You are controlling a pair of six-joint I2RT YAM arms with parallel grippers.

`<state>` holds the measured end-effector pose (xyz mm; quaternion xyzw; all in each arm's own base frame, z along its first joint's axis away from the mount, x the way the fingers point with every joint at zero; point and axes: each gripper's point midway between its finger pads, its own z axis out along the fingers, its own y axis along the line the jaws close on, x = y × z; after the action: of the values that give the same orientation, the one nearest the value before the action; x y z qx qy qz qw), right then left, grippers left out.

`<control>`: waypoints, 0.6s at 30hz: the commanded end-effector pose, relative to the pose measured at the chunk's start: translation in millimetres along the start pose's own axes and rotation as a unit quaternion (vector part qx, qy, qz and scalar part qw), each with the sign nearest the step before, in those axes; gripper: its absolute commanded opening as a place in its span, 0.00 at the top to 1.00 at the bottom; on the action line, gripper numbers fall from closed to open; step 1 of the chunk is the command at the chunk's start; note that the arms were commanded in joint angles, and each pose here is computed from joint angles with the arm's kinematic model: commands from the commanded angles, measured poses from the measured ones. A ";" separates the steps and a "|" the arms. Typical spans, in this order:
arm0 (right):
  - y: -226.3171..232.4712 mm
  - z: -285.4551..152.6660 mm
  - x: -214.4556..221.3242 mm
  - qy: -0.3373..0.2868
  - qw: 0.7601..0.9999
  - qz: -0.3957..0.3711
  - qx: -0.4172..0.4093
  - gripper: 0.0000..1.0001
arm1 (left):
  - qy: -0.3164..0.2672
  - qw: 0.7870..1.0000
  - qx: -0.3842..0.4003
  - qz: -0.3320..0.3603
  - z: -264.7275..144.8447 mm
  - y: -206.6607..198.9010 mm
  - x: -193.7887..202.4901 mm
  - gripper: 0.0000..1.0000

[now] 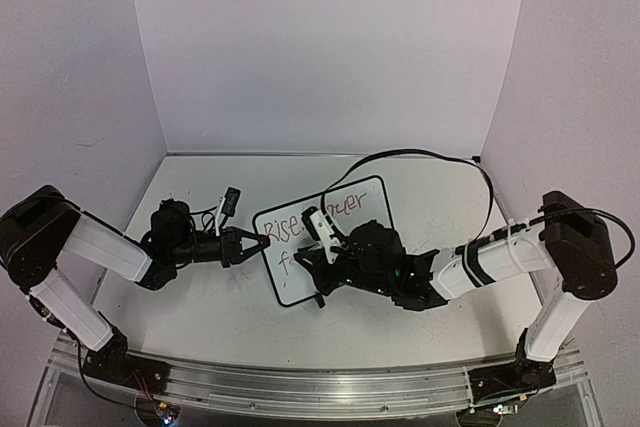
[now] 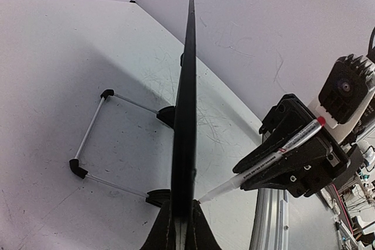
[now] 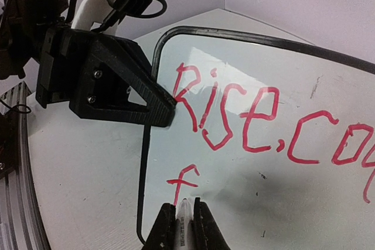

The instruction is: Write a sentence on the whiteboard

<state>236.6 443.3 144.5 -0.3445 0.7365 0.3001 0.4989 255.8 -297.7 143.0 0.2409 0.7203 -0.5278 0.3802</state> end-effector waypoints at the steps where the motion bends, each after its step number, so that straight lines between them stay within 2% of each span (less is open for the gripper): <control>1: -3.7 4.9 -16.5 -0.028 0.999 0.011 0.017 1.00 | 0.015 0.999 -0.027 -0.010 0.3 10.0 6.6 1.00; 18: -6.6 9.9 -11.9 -0.023 0.999 0.013 0.026 1.00 | 0.017 0.999 -0.027 -0.011 0.5 10.1 7.6 1.00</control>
<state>243.0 440.4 138.6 -0.3327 0.7443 0.2847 0.5044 255.7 -297.7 143.0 0.2415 0.7203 -0.5274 0.3804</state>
